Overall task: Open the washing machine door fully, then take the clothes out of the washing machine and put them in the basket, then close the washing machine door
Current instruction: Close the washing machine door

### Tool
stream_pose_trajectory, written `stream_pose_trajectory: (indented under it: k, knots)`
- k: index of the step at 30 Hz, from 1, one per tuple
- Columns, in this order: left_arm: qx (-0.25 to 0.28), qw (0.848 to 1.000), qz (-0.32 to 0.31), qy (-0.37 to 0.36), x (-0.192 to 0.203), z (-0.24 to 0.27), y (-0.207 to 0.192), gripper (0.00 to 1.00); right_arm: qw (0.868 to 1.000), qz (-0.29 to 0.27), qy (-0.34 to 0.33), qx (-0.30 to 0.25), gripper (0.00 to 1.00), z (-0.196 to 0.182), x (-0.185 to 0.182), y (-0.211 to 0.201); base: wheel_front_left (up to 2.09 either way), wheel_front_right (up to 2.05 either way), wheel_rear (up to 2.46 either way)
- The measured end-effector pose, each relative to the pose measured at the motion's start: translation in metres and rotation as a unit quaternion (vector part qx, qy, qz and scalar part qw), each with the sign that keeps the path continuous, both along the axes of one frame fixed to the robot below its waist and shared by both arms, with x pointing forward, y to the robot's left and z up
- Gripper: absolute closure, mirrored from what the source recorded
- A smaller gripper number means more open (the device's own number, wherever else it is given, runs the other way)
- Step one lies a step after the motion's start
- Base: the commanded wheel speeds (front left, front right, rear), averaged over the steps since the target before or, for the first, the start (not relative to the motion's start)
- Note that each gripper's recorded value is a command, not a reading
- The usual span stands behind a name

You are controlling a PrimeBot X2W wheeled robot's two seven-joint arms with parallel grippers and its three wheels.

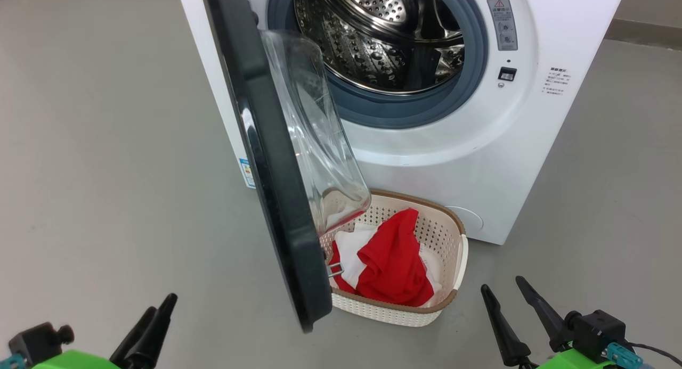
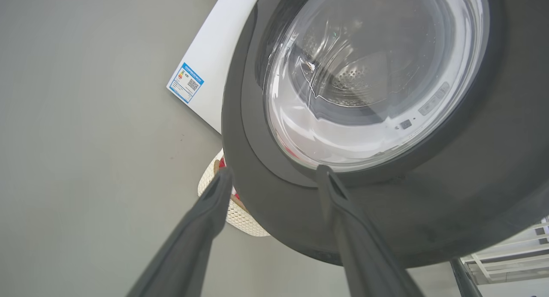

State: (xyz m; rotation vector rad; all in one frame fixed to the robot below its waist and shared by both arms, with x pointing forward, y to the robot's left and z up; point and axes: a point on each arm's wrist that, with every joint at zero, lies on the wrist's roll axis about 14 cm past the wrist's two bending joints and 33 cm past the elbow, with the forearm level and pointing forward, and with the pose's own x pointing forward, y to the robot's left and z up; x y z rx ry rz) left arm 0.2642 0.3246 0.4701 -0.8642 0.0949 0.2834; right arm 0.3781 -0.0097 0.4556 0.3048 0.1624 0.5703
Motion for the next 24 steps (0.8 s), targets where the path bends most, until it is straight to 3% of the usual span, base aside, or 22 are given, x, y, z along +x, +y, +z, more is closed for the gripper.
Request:
stream_pose_trajectory:
  k: [6,12,24]
  knots:
    - [0.033,0.998,0.044,-0.003,-0.013,-0.013,0.006,0.0,1.0,0.0,-0.002,-0.001,0.0,0.001,0.0,0.0,0.0,0.0,0.0]
    - [0.091,0.995,0.044,0.013,-0.019,-0.025,0.005,0.0,1.0,-0.002,-0.005,-0.001,0.0,0.003,0.0,-0.002,0.0,0.0,0.0]
    - [0.245,0.967,0.065,0.006,-0.02,-0.002,0.01,0.0,1.0,-0.018,-0.014,0.0,0.0,0.009,0.005,-0.011,0.0,0.0,0.0]
